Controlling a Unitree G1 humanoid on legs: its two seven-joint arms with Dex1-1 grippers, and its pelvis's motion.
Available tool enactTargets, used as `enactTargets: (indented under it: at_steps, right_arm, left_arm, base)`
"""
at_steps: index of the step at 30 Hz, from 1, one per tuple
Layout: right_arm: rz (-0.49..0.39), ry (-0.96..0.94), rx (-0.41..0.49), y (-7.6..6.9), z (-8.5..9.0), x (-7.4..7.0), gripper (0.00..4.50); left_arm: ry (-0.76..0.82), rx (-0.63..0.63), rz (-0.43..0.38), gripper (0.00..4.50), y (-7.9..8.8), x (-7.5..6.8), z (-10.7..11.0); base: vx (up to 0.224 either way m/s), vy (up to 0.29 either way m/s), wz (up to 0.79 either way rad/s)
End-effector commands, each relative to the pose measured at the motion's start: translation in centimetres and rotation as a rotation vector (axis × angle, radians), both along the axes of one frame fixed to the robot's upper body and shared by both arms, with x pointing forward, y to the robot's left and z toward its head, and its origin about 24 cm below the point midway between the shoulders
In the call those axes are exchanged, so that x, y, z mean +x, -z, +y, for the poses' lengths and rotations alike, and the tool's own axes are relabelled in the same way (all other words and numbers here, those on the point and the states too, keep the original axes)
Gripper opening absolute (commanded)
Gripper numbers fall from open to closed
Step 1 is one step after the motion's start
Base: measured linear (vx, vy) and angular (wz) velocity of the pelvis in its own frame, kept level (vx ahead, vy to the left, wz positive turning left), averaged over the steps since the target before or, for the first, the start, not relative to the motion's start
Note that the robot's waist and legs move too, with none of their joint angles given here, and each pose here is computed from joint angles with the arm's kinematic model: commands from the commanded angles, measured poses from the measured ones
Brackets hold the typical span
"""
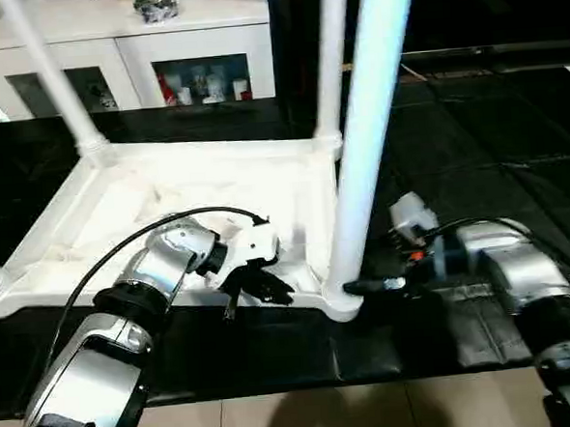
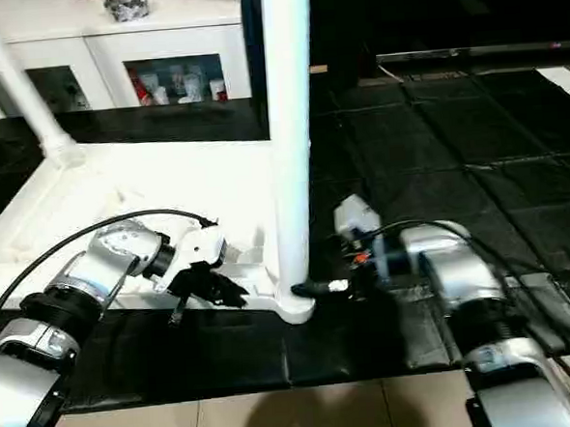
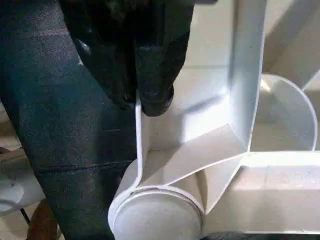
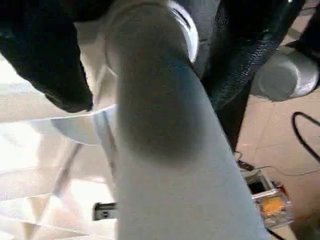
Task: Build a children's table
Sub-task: Rotate leg to tighten
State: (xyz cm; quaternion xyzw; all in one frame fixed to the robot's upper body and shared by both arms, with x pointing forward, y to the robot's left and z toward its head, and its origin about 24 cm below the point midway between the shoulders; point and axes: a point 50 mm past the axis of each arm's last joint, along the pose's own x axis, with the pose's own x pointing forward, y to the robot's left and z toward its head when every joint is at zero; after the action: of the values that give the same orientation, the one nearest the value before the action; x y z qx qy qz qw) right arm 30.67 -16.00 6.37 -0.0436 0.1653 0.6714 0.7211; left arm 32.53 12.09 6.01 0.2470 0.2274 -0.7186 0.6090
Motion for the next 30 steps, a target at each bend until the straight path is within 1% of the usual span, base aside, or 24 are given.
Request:
enactTargets:
  at_steps: [1, 2, 4, 5, 9, 10, 11, 12, 13, 17, 26, 27, 28, 30]
  right_arm:
    - [0.014, -0.035, 0.006, -0.3, 0.3, 0.0, 3.35]
    - [0.019, -0.04, 0.008, -0.3, 0.4, 0.0, 3.32]
    - [0.027, -0.046, 0.01, -0.2, 0.5, 0.0, 3.05]
    - [0.028, -0.047, 0.011, -0.2, 0.5, 0.0, 3.05]
    - [0.044, -0.055, 0.022, -0.2, 0.6, -0.1, 2.66]
    - [0.044, -0.055, 0.022, -0.2, 0.6, -0.1, 2.66]
    - [0.047, -0.057, 0.023, -0.2, 0.6, -0.1, 2.52]
    - [0.052, -0.058, 0.026, -0.2, 0.6, -0.1, 2.52]
    - [0.054, -0.059, 0.027, -0.2, 0.6, -0.1, 2.33]
    - [0.066, -0.065, 0.029, 0.0, 0.7, -0.3, 2.14]
    - [0.078, -0.07, 0.043, 0.2, 1.0, -0.6, 2.09]
    - [0.081, -0.048, 0.063, 0.3, 1.4, -0.7, 2.09]
    - [0.083, -0.03, 0.065, 0.4, 1.5, -0.7, 2.09]
    - [0.068, 0.034, 0.049, 0.9, 1.7, -0.5, 2.09]
  left_arm:
    - [0.102, 0.026, 0.001, 0.0, 0.0, -0.6, -1.0]
    - [0.103, 0.026, 0.002, 0.0, 0.0, -0.6, -0.9]
    - [0.105, 0.027, 0.002, 0.0, 0.0, -0.6, -0.9]
    - [0.105, 0.027, 0.003, 0.0, 0.0, -0.6, -0.9]
    - [0.1, 0.03, 0.0, 0.0, 0.1, -0.6, -0.9]
    - [0.1, 0.03, 0.0, 0.0, 0.1, -0.6, -0.9]
    - [0.097, 0.03, 0.0, 0.0, 0.1, -0.5, -0.9]
    - [0.095, 0.03, -0.001, 0.0, 0.1, -0.5, -0.9]
    - [0.094, 0.03, -0.001, 0.0, 0.1, -0.5, -0.9]
    - [0.089, 0.034, -0.001, 0.0, 0.1, -0.5, -0.9]
    - [0.035, 0.03, -0.002, 0.0, 0.0, 0.0, -0.9]
    - [-0.026, 0.004, 0.01, 0.0, -0.1, 0.3, -1.0]
    - [-0.052, -0.004, 0.015, 0.0, -0.1, 0.4, -1.1]
    - [-0.104, -0.022, 0.019, 0.0, -0.1, 0.6, -1.3]
  base:
    - [0.0, 0.0, 0.0]
    - [0.0, 0.0, 0.0]
    - [0.0, 0.0, 0.0]
    - [0.0, 0.0, 0.0]
    - [0.0, 0.0, 0.0]
    - [0.0, 0.0, 0.0]
    - [0.0, 0.0, 0.0]
    - [0.0, 0.0, 0.0]
    - [0.0, 0.0, 0.0]
    - [0.0, 0.0, 0.0]
    - [0.0, 0.0, 0.0]
    - [0.0, 0.0, 0.0]
    - [0.0, 0.0, 0.0]
    - [0.0, 0.0, 0.0]
